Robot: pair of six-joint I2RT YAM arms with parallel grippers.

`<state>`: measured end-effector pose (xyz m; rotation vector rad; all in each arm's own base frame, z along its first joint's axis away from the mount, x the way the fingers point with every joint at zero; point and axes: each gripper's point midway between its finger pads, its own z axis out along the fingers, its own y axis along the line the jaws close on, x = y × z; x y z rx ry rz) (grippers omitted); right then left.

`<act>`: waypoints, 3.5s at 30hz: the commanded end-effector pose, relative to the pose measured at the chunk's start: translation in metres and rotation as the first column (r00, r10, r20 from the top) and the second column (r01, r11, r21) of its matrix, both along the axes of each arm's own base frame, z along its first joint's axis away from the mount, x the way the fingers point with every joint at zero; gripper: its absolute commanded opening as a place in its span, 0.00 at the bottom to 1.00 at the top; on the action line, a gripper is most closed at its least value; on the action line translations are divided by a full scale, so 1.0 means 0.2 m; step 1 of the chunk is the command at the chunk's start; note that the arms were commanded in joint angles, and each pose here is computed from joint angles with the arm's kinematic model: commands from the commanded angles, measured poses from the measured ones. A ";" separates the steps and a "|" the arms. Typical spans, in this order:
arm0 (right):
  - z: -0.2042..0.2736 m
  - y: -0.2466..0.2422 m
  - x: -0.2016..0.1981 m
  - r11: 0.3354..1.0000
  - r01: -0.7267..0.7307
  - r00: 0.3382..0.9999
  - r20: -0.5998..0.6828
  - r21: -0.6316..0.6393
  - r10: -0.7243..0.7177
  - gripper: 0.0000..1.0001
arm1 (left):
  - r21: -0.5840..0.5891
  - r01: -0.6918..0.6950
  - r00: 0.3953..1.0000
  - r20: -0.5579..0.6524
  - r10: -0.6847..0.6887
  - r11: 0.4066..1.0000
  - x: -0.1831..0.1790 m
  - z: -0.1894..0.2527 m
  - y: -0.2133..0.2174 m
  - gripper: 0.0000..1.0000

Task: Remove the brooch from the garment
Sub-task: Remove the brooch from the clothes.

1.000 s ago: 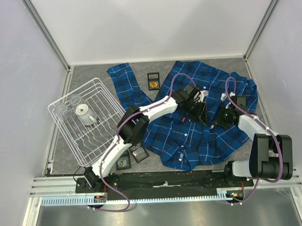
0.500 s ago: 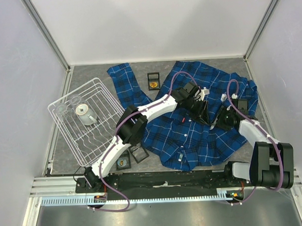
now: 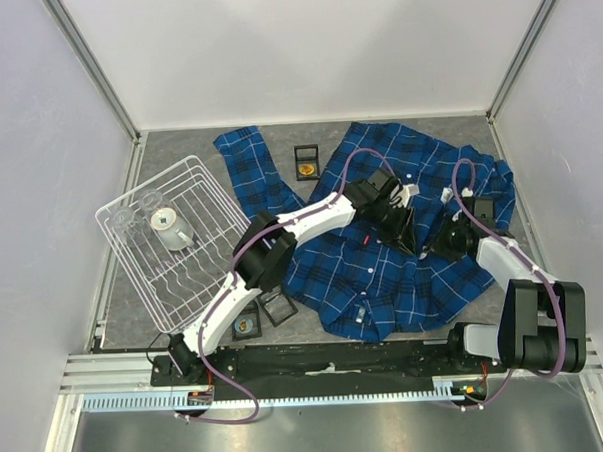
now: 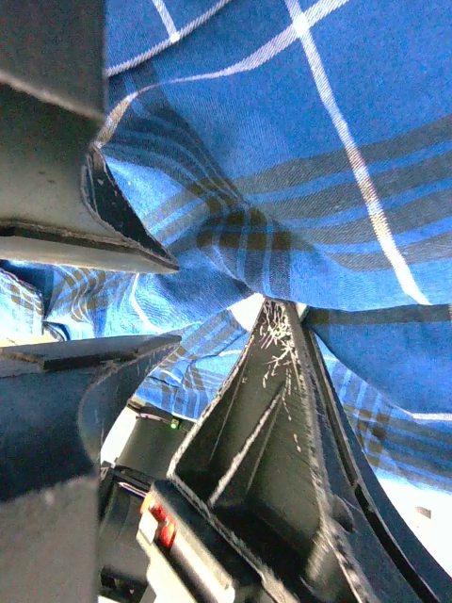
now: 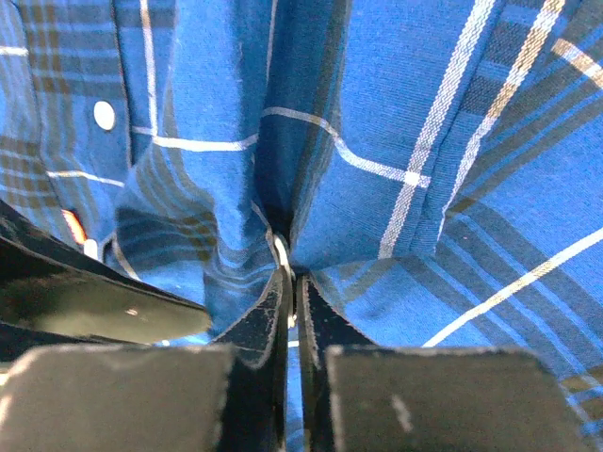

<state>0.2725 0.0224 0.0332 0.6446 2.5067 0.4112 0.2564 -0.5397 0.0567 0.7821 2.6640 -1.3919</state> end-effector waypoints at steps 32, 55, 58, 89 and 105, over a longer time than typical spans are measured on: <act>0.15 0.06 0.06 0.995 0.024 0.996 0.086 0.093 -0.032 0.11 | 0.014 -0.085 0.973 0.214 0.080 0.996 0.08 -0.07 -0.20 0.09; 0.11 -0.01 0.06 0.999 0.035 0.998 0.058 0.014 -0.035 0.00 | -0.014 -0.037 0.985 0.166 0.039 0.999 -0.02 -0.03 -0.18 0.19; 0.11 -0.01 0.06 0.998 0.048 0.998 0.049 0.029 -0.050 0.00 | -0.015 -0.038 0.985 0.168 0.040 0.999 -0.03 -0.02 -0.18 0.23; 0.09 -0.05 0.04 0.995 0.099 0.995 0.029 0.026 -0.099 0.00 | -0.064 -0.026 0.987 0.157 0.035 0.998 -0.12 0.10 -0.17 0.17; 0.09 -0.03 0.02 0.998 0.051 0.998 0.038 0.031 -0.052 0.00 | -0.065 -0.071 0.989 0.124 0.079 0.995 -0.01 0.05 -0.18 0.15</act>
